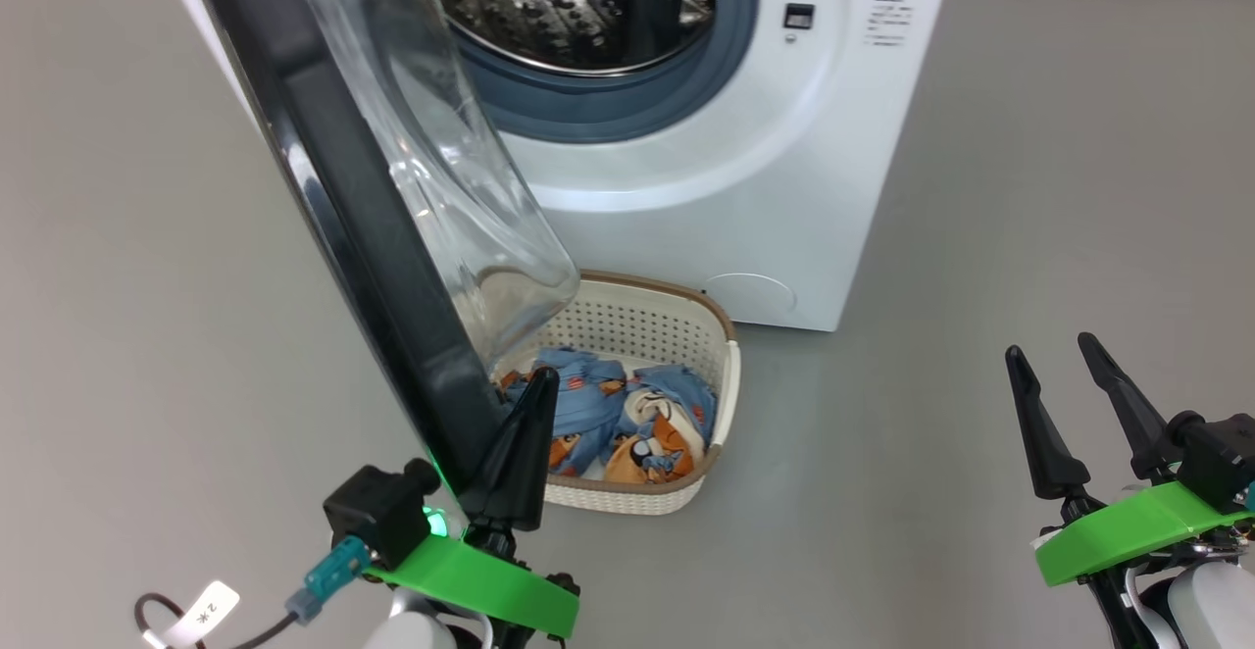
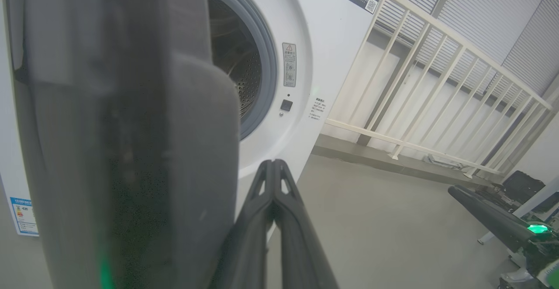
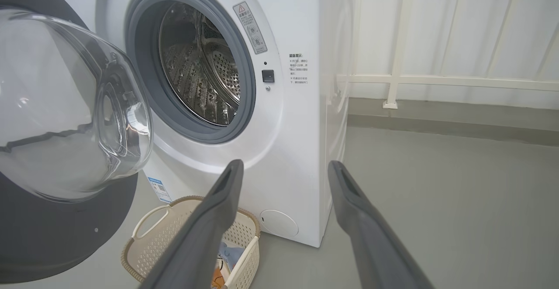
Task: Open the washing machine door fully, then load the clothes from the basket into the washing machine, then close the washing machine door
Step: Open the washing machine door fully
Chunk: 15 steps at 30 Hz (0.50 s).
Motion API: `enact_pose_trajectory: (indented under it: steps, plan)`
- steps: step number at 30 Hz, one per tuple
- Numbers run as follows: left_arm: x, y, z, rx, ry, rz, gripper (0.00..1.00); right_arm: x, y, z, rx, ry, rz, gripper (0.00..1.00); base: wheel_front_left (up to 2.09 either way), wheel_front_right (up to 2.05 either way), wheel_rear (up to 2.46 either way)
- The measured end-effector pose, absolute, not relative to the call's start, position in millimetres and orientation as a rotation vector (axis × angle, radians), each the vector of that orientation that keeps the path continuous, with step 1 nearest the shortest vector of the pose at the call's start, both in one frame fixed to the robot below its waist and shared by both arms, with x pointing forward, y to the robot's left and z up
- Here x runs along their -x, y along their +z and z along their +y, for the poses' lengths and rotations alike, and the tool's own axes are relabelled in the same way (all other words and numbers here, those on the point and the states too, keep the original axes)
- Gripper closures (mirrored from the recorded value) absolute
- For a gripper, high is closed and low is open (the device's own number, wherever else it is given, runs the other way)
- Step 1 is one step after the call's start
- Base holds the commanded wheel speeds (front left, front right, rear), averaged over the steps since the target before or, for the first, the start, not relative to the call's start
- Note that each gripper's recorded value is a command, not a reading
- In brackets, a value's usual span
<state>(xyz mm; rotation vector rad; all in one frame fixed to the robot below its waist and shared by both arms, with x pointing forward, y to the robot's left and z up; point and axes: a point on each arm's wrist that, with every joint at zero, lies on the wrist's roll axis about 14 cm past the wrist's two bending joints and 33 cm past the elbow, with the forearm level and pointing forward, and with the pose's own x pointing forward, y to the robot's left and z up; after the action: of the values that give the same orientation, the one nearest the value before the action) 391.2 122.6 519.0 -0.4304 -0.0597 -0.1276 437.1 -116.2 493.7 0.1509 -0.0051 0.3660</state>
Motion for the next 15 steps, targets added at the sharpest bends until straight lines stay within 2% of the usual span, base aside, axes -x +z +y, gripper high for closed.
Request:
enact_pose_trajectory:
  steps: [15]
  plan:
    - [-362.6, 509.0, 172.9, 0.394, 0.053, -0.061, 1.00, -449.0, 497.1, -79.4, -0.143, 0.471, -0.012, 0.00, 0.00, 0.00, 0.00]
